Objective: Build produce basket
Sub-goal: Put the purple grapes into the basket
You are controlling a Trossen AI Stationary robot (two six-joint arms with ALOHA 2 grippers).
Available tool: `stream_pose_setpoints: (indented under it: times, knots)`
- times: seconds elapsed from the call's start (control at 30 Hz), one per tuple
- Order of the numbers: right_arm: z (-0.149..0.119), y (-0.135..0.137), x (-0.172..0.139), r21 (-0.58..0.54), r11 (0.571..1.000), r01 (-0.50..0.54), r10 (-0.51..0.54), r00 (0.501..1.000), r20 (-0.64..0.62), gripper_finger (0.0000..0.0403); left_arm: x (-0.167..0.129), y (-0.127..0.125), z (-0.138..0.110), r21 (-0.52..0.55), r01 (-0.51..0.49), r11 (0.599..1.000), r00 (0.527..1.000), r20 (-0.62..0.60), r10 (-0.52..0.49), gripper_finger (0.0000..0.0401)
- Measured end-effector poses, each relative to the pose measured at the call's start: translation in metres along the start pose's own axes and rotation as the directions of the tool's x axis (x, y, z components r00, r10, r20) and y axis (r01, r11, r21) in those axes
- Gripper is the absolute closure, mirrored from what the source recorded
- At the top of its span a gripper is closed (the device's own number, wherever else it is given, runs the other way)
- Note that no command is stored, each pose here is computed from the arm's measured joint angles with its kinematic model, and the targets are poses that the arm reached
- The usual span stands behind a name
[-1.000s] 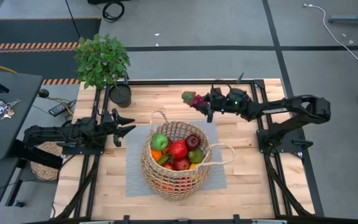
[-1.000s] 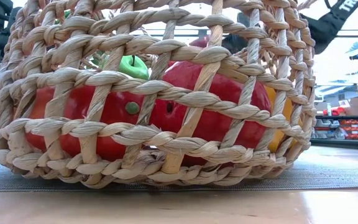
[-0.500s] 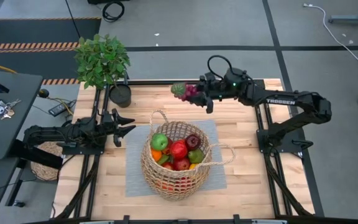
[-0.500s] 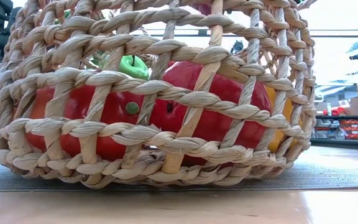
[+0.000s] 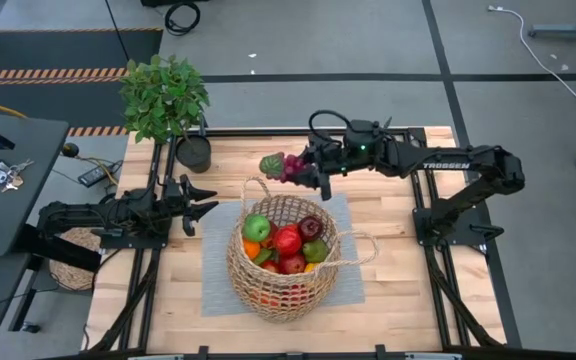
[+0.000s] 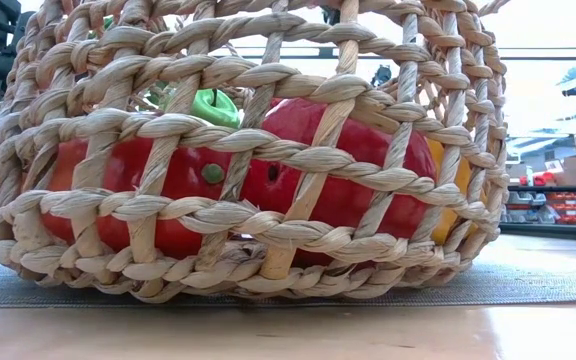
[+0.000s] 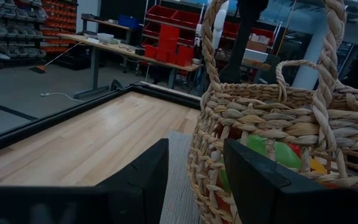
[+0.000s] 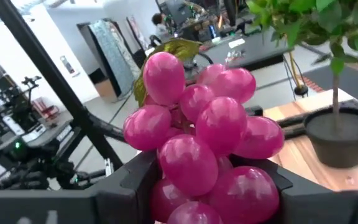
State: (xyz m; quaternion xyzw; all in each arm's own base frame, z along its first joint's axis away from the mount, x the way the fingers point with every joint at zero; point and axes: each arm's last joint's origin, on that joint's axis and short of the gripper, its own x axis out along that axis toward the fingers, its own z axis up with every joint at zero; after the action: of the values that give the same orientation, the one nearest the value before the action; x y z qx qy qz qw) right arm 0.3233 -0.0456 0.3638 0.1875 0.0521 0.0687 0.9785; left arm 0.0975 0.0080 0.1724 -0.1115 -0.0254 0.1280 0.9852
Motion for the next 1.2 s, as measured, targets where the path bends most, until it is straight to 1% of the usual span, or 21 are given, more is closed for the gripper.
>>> stream_pose_setpoints:
  times: [0.07,0.13,0.2,0.27,0.33,0.43,0.53,0.57,0.6,0.67,0.8,0.87,0.93,1.07,1.1,1.17,1.2]
  knots:
    - [0.001,0.003,0.002,0.009,1.000,0.003,-0.003,1.000,0.009,0.0227,0.000,0.000,0.000,0.000,0.000,1.000,1.000,0.000,0.000,0.0241]
    - [0.004,0.004,0.002,0.045,0.999,-0.003,0.002,1.000,0.016,0.0227,0.000,0.000,0.000,0.000,0.000,1.000,1.000,0.000,0.000,0.0241]
    - [0.006,0.005,0.002,0.131,0.991,-0.017,0.013,0.999,0.029,0.0227,0.000,0.000,0.000,0.000,0.000,1.000,1.000,0.000,0.000,0.0241]
    - [0.007,0.004,0.001,0.254,0.967,-0.037,0.031,0.999,0.027,0.0227,0.000,0.000,0.000,0.000,0.000,1.000,1.000,-0.001,0.000,0.0241]
    - [0.008,0.002,0.000,0.372,0.926,-0.060,0.057,0.998,0.019,0.0227,0.000,0.000,0.000,0.000,0.001,1.000,1.000,0.000,-0.001,0.0241]
    - [0.008,0.001,0.000,0.531,0.844,-0.067,0.068,0.998,0.017,0.0227,0.000,0.000,0.000,0.000,0.000,1.000,1.000,0.000,0.000,0.0241]
    - [0.008,0.001,0.000,0.668,0.741,-0.064,0.071,0.997,0.016,0.0227,0.000,0.000,0.000,0.000,0.000,1.000,1.000,0.000,0.000,0.0241]
    - [0.008,0.001,0.000,0.706,0.706,-0.060,0.067,0.998,0.018,0.0227,0.000,0.000,0.000,0.000,0.000,1.000,1.000,0.000,0.000,0.0241]
    - [0.008,0.001,0.000,0.731,0.680,-0.054,0.057,0.998,0.022,0.0227,0.000,0.000,0.000,0.000,0.001,1.000,1.000,0.000,-0.001,0.0241]
    - [0.008,0.002,0.001,0.755,0.654,-0.046,0.036,0.999,0.029,0.0227,0.000,0.000,0.000,0.000,0.001,1.000,1.000,0.000,-0.001,0.0241]
    - [0.005,0.005,0.002,0.765,0.643,-0.028,0.024,1.000,0.016,0.0227,0.000,0.000,0.000,0.000,0.000,1.000,1.000,0.000,0.000,0.0241]
    - [0.000,0.007,0.003,0.781,0.624,0.014,-0.004,1.000,-0.015,0.0227,0.000,0.000,0.000,0.000,0.000,1.000,1.000,0.000,0.000,0.0241]
    - [-0.005,0.010,0.005,0.783,0.620,0.047,-0.018,0.999,-0.046,0.0228,0.000,0.000,0.000,0.000,0.000,1.000,1.000,0.000,0.000,0.0241]
    - [-0.018,0.022,0.013,0.720,0.689,0.079,-0.004,0.994,-0.105,0.0228,0.000,0.000,0.000,0.000,0.000,1.000,1.000,0.000,0.000,0.0241]
    - [-0.024,0.025,0.016,0.717,0.691,0.093,0.003,0.991,-0.131,0.0229,0.000,0.000,0.000,0.000,0.000,1.000,1.000,0.000,0.000,0.0241]
    - [-0.033,0.030,0.028,0.715,0.694,0.082,0.033,0.989,-0.146,0.0229,0.000,0.000,0.000,0.000,0.000,1.000,1.000,0.000,0.000,0.0241]
    - [-0.040,0.032,0.033,0.721,0.686,0.097,0.041,0.984,-0.171,0.0229,0.000,0.000,0.000,0.000,0.000,1.000,1.000,0.000,0.000,0.0241]
